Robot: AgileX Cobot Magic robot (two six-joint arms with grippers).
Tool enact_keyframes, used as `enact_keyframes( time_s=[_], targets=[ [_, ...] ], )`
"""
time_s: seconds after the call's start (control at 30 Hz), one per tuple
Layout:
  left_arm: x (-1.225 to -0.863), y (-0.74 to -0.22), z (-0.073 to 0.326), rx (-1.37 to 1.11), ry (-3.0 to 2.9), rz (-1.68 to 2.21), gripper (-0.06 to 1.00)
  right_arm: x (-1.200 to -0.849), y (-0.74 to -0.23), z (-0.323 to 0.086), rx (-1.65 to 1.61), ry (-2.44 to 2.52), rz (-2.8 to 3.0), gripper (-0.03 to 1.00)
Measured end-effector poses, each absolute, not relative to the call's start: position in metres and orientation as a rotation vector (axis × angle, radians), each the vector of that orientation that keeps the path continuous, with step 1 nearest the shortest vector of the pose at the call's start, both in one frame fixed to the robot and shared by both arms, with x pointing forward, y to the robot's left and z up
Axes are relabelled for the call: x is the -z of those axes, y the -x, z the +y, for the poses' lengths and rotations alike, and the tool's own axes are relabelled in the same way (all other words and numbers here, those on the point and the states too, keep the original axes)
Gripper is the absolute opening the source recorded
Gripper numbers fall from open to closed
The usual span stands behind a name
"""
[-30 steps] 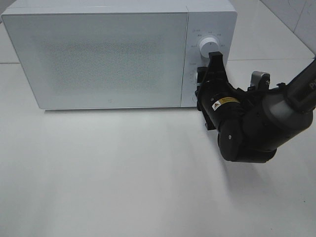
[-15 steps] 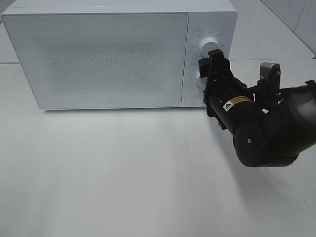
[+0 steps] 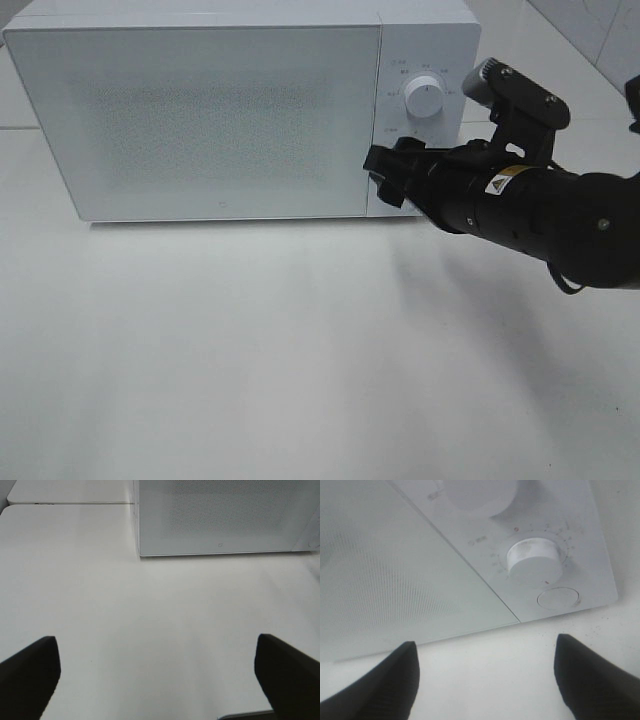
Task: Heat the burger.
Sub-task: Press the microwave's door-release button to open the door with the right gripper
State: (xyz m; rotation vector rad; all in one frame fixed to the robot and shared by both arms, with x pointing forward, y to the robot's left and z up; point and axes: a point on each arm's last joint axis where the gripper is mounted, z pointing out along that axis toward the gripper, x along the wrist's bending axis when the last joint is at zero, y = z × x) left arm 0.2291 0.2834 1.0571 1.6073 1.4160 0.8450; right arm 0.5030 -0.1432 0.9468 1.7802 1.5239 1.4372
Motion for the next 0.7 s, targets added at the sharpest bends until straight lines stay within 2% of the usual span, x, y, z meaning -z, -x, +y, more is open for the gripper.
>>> enact_keyframes(
  time_s=[0.27,0.7],
  targets=[
    [-1.057,-0.229,0.283,-0.845,-1.607,1.416,0.98,-0.967,-0.485,-0.145,-1.236,-1.46,1.882,0.7],
    [-1.057,-0.229,0.283,-0.845,-1.607,1.416,0.98,-1.008,-0.448,-0.155,-1.188,-1.244,2.128,0.7]
  ],
)
